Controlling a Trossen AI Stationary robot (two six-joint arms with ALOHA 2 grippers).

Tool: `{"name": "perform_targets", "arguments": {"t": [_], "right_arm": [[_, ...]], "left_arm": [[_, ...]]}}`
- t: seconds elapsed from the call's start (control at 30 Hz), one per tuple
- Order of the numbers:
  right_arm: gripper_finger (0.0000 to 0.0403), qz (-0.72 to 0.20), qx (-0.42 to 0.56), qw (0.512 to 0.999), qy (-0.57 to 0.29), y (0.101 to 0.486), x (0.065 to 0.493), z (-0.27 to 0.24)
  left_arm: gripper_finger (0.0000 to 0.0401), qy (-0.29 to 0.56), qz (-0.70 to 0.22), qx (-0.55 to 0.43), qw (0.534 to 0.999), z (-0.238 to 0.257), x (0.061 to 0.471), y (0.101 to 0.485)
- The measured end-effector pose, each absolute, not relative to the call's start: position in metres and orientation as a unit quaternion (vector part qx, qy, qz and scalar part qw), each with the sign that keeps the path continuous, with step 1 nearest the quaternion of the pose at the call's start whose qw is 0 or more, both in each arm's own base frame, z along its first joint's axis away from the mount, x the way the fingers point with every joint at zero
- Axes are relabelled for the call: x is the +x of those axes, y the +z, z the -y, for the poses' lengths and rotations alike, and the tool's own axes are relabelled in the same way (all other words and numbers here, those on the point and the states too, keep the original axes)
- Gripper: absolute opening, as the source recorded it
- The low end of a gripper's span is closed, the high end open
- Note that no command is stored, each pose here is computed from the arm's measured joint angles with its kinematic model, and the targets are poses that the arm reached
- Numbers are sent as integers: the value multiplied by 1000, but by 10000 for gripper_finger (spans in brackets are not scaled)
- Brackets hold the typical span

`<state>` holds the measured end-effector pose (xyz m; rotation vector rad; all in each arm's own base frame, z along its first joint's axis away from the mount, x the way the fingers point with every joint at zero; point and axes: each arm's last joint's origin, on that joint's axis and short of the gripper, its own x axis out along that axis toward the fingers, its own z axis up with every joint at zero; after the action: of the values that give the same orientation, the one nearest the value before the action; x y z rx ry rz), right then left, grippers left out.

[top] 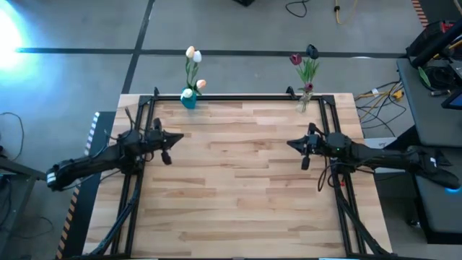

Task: Sort flowers into vase by color
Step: Return to Home Position

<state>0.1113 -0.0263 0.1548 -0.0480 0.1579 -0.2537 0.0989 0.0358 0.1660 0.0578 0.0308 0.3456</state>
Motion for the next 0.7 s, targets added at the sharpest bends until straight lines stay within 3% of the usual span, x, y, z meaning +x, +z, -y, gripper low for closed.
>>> {"name": "perform_targets", "arguments": {"t": [0.4, 0.7], "right_arm": [[12, -46, -30, 989, -137, 160, 102, 25], [13, -31, -54, 980, -191, 164, 99, 27]], "left_arm": [[0, 167, -10, 42, 985, -31, 90, 171], [0, 169, -13, 17, 985, -31, 91, 170]]}}
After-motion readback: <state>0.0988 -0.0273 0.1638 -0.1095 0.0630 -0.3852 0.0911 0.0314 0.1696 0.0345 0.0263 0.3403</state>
